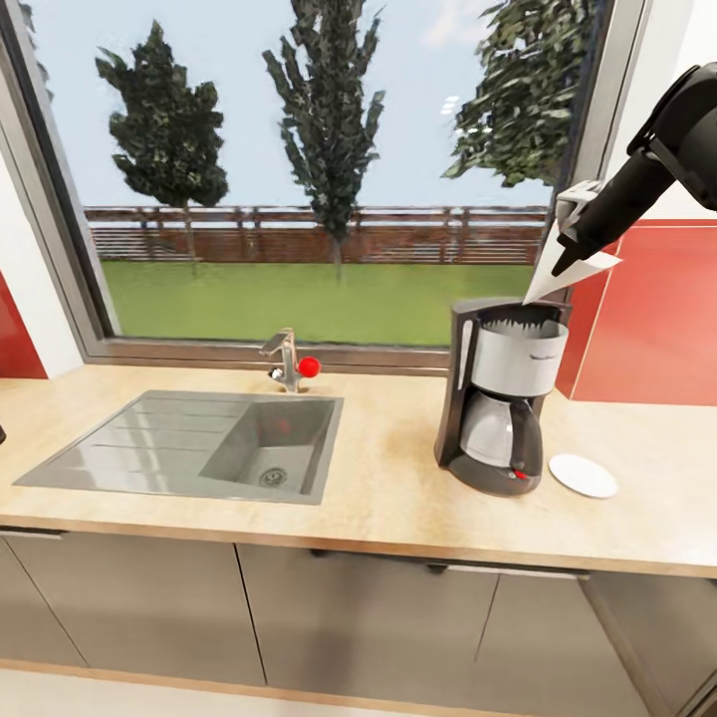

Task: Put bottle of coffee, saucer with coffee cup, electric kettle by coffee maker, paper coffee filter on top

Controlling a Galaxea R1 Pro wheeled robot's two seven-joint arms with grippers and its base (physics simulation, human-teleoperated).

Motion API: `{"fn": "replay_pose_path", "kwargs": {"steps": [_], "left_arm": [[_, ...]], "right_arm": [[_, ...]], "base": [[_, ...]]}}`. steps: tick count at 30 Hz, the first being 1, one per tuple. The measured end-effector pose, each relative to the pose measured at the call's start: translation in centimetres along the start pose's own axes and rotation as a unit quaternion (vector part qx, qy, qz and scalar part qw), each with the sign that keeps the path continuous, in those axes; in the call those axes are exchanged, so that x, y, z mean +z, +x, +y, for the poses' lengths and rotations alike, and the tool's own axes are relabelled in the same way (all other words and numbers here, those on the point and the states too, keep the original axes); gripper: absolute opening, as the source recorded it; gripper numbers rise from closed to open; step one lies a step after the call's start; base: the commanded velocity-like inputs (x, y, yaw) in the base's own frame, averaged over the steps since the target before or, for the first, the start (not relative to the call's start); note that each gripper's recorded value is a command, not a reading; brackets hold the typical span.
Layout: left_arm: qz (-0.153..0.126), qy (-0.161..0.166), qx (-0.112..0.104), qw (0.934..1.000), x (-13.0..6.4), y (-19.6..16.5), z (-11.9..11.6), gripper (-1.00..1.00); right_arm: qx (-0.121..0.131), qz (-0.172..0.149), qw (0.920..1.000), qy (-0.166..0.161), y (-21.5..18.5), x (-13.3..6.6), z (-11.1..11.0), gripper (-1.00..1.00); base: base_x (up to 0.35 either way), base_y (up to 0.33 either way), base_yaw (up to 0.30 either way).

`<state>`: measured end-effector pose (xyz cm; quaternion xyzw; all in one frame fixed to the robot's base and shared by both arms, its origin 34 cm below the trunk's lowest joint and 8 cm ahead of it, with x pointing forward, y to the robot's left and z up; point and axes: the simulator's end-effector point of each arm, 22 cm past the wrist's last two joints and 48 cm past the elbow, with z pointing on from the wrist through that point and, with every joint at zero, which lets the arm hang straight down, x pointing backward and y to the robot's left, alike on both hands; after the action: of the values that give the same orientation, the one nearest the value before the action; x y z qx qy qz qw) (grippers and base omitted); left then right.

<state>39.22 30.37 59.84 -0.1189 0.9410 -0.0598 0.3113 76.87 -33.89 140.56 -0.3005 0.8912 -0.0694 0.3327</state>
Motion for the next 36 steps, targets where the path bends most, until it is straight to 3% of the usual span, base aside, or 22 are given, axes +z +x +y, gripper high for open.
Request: {"fn": "replay_pose_path", "kwargs": {"steps": [13, 30, 36], "left_arm": [[-0.005, -0.014, -0.017, 0.9998, -0.2, -0.2, 1.3, 1.00], [-0.004, -0.015, -0.018, 0.9997, -0.2, -0.1, 1.4, 1.00], [-0.004, -0.015, -0.018, 0.9997, -0.2, -0.1, 1.4, 1.00]], "right_arm": [[-0.009, 0.024, 0.9996, 0.015, 0.6, 0.6, -0.2, -1.00], [-0.018, 0.032, 0.9991, 0.020, 0.3, 0.9, 0.3, -1.00], [-0.021, 0.044, 0.9981, 0.037, 0.5, 0.8, -0.2, -1.00]], "base": [[0.007, 0.003, 0.000], [0.000, 0.000, 0.000], [0.000, 0.000, 0.000]]}}
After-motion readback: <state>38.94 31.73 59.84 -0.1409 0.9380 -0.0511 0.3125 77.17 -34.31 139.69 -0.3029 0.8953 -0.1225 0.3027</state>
